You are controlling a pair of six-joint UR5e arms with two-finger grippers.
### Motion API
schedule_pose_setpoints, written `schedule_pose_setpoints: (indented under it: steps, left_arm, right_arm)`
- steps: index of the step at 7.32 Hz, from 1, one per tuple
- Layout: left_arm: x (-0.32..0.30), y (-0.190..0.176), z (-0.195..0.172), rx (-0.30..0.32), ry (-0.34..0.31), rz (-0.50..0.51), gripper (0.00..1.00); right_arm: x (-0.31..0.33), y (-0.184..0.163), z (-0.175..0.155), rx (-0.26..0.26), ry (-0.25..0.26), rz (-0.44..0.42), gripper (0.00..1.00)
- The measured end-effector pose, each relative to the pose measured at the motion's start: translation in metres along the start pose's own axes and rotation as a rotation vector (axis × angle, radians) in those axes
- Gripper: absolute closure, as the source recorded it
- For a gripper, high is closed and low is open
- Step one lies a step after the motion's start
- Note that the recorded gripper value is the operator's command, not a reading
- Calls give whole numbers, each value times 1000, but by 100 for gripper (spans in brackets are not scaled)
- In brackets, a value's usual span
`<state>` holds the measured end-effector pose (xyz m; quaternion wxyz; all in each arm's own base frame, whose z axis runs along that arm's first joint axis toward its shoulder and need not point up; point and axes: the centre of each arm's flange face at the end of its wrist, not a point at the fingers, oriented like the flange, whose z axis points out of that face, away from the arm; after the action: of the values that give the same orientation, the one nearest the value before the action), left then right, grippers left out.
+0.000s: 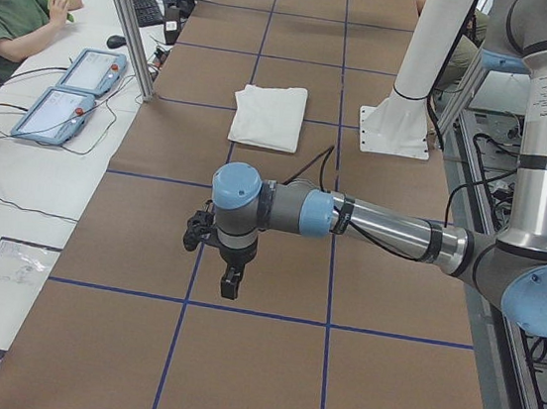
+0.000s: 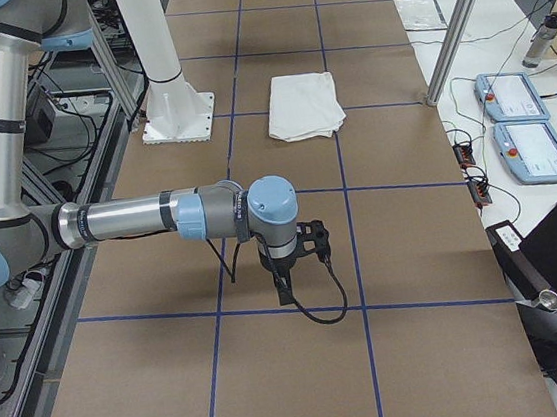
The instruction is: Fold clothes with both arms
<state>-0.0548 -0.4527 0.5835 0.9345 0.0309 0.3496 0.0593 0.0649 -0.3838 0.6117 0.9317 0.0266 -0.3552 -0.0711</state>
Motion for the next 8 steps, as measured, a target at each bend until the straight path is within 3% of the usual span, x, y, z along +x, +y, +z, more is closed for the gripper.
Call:
schedule_pose_setpoints:
  steps: [8]
  left_arm:
    - [3, 5, -3, -1, -1, 1, 0]
  right_arm:
    - [0, -3, -1, 4, 6, -1, 0]
